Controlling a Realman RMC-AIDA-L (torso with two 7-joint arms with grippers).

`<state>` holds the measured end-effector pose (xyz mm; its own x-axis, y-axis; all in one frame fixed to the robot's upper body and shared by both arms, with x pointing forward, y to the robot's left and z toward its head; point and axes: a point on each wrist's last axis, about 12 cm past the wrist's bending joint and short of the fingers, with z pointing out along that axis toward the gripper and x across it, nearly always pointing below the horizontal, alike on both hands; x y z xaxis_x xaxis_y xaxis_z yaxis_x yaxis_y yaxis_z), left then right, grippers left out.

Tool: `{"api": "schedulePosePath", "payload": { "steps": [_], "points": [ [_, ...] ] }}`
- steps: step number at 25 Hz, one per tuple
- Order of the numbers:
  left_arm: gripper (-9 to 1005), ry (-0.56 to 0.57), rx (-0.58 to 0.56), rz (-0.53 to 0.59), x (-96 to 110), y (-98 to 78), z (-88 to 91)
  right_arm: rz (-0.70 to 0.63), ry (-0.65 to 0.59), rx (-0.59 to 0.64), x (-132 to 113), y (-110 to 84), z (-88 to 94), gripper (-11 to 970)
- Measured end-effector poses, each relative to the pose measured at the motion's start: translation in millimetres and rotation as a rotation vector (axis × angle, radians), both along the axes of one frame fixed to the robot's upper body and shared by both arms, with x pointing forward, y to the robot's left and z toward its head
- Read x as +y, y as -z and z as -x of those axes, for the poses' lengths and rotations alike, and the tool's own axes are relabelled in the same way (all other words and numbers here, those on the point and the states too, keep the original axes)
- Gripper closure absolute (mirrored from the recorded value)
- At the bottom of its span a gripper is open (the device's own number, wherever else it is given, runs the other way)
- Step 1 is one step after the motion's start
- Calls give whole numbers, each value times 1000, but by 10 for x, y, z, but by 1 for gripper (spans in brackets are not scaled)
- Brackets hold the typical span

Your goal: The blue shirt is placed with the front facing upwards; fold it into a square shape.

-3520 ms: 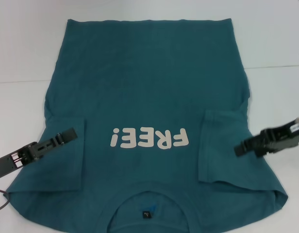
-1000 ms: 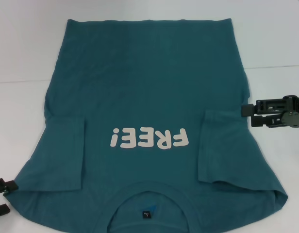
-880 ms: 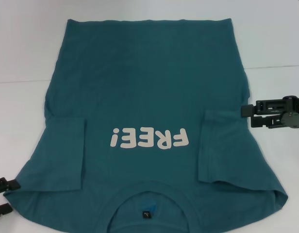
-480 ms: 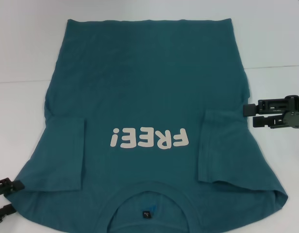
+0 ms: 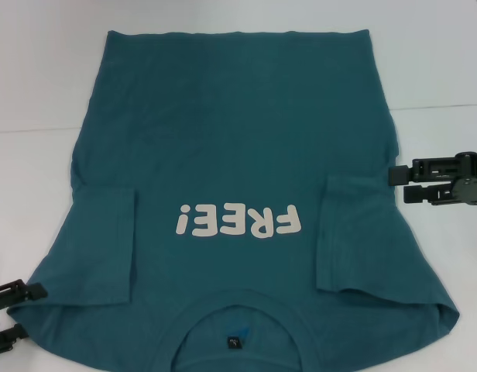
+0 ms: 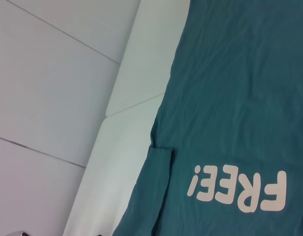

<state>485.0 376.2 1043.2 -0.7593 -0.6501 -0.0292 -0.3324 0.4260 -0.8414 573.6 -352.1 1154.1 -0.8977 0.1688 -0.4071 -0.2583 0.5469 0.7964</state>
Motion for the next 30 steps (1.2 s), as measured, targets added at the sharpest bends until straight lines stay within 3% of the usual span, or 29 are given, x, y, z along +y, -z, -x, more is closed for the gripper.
{"api": "schedulePosePath", "payload": {
  "steps": [13,30],
  "points": [
    [283,-43,-15,-16,-59,30,-180,-4,4,1,-11,4,10,128],
    [305,-95,-44,-17,1,23,-188,-8,4,2,-17,5,20,131]
  ]
}}
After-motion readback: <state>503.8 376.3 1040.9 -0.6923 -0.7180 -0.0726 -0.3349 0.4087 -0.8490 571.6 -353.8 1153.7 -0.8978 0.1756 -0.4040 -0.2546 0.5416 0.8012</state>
